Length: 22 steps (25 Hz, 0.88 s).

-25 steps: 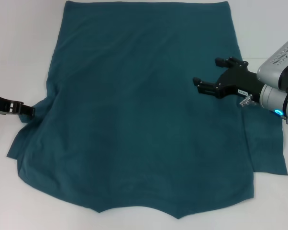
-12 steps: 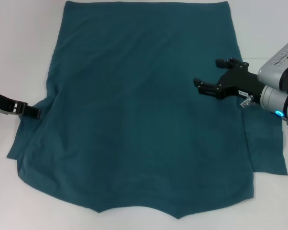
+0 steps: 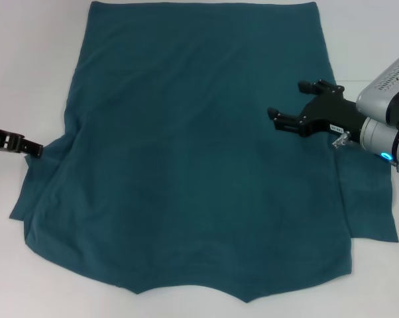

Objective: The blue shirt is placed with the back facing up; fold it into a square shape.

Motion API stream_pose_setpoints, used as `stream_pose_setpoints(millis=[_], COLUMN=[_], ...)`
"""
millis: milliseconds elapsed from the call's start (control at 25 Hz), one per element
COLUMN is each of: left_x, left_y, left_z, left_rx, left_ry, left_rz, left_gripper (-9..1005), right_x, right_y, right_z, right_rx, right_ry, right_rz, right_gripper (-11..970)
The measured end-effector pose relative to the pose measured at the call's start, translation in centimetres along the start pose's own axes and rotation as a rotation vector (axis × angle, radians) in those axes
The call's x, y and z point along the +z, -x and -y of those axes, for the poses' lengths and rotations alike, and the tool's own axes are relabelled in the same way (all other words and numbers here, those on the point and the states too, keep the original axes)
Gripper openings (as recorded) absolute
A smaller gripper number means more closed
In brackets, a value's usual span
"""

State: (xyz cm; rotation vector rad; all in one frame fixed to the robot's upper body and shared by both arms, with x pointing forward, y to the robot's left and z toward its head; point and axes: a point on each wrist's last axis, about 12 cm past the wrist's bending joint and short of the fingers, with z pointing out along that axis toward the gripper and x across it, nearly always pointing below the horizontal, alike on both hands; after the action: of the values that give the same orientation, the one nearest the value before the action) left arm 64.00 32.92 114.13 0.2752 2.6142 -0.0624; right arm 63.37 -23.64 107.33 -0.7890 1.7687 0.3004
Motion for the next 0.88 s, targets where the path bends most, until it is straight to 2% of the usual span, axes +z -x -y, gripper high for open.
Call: stream_pose_setpoints(millis=[200, 480, 880], left_x=[0.4, 1.5, 1.9], left_y=[-0.5, -1.1, -1.6], left_z=[-0.6, -0.5, -0.8], left_rx=[-0.003, -0.012, -0.018], left_ry=[0.021, 0.019, 0.031], left_rz=[0.019, 0.006, 0.009], left_gripper=[933, 931, 928], right_x=[0.1, 0.2, 0.2], right_y=[0.1, 0.0, 0.0], right_z=[0.0, -0.1, -0.2], right_rx=[-0.001, 0.001, 0.003], right_ry=[0.0, 0.003, 0.005], right_rz=[-0.001, -0.004, -0.005], right_gripper=[905, 906, 907])
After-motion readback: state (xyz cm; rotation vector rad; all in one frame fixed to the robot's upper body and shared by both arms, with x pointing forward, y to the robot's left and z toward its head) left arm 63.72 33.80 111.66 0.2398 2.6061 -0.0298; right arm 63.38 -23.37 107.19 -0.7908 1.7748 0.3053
